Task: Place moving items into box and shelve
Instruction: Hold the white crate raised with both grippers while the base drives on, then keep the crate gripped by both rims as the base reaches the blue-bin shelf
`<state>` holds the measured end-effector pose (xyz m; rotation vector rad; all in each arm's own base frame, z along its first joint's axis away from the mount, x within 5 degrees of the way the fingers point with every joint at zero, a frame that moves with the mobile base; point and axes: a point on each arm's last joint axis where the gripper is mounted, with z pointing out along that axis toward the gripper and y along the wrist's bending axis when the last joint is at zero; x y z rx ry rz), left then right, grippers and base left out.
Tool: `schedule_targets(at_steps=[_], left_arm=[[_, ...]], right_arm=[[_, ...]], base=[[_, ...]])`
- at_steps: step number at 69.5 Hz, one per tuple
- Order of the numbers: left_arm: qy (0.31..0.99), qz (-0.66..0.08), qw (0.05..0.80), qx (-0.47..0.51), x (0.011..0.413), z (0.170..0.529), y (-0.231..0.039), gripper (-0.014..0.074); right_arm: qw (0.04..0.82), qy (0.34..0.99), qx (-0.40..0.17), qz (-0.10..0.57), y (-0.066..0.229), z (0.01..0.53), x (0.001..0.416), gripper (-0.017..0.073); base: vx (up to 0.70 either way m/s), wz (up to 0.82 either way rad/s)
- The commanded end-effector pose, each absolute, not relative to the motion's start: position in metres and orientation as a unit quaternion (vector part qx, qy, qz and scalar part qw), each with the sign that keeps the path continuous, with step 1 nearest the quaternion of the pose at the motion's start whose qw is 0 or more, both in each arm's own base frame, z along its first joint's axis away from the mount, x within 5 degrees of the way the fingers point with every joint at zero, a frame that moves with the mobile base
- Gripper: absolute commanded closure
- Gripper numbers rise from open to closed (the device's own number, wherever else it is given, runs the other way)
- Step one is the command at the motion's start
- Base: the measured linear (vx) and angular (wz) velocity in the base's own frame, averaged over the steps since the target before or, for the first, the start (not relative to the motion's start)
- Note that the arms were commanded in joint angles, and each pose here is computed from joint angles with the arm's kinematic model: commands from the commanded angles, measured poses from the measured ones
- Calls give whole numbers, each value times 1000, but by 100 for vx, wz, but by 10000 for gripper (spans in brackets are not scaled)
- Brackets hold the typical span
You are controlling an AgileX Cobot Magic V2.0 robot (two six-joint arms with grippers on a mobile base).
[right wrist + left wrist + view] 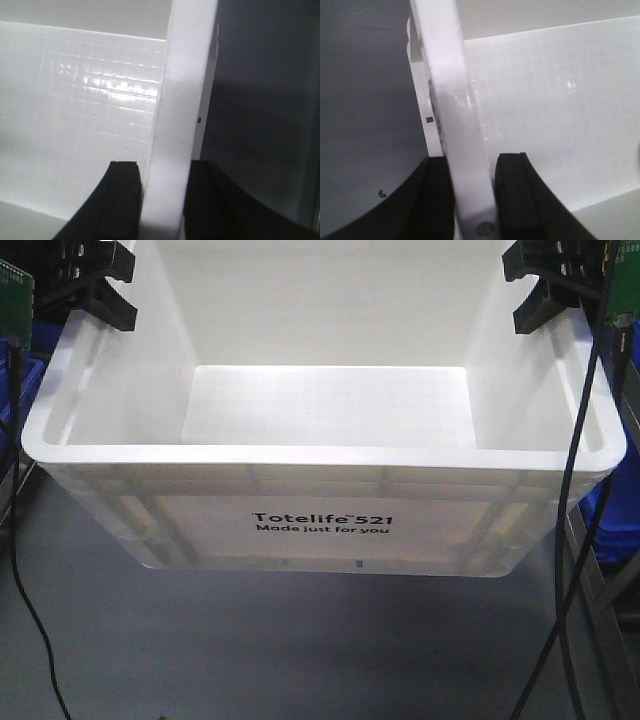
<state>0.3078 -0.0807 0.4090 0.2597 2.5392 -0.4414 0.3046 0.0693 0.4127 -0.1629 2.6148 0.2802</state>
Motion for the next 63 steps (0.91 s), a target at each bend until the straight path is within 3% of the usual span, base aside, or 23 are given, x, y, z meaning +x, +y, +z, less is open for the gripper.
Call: schedule_targets(at_steps=[1,31,63], left_arm=[[887,-292,344,97,289,452,-104,598],[887,-292,344,97,289,452,-104,598],[887,-292,344,97,289,452,-104,598]], right_arm=[[280,931,-79,220,91,445,283,564],[280,931,-79,220,91,445,283,564],[280,931,-79,220,91,445,283,564]], base=[[42,6],[38,18],[29,49]])
